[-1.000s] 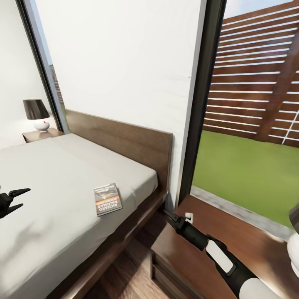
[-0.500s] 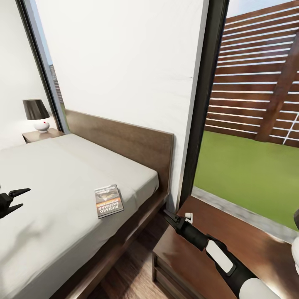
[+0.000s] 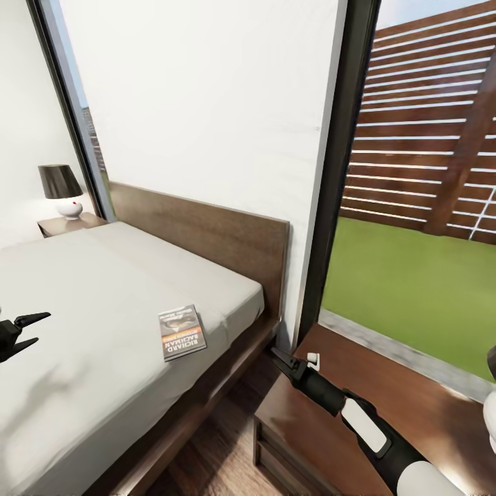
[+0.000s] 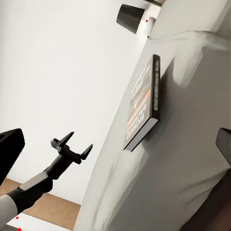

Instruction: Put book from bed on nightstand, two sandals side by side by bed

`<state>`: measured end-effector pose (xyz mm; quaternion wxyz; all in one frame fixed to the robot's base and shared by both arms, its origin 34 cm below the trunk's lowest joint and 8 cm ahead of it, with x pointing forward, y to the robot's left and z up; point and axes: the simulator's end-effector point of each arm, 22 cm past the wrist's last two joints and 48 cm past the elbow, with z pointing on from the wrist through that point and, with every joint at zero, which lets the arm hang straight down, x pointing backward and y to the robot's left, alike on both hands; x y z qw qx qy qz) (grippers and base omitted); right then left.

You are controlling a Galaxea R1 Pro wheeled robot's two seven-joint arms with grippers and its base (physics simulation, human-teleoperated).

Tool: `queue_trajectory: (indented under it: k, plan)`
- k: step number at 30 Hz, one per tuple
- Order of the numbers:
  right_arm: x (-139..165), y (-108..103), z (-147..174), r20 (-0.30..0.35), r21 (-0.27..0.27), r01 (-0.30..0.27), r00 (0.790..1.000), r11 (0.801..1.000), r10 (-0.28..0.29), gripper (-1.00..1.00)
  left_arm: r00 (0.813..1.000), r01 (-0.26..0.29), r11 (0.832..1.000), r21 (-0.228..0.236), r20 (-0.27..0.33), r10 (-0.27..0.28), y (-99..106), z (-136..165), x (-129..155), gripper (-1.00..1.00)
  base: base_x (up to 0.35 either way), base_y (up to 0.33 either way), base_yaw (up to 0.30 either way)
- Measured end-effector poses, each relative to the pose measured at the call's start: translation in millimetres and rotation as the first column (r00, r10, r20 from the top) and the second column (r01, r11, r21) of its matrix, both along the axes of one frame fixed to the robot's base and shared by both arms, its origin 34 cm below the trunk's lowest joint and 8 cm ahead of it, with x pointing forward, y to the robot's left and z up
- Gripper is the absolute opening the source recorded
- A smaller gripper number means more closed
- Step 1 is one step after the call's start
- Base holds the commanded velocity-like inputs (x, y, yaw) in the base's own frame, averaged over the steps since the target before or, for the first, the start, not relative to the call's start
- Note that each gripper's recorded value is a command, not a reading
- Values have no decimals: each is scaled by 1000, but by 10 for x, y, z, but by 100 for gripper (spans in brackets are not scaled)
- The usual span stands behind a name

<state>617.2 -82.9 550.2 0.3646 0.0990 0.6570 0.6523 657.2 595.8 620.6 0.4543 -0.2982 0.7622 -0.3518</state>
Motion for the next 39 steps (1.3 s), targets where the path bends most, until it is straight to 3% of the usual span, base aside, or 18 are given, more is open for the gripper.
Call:
queue_trajectory:
  k: [39]
  plan:
    - [5,-8,10,1,4,3,1000,1000,-3,100,1000,1,1000,-1,0,-1,-7,-3,4,100,-31,43,5]
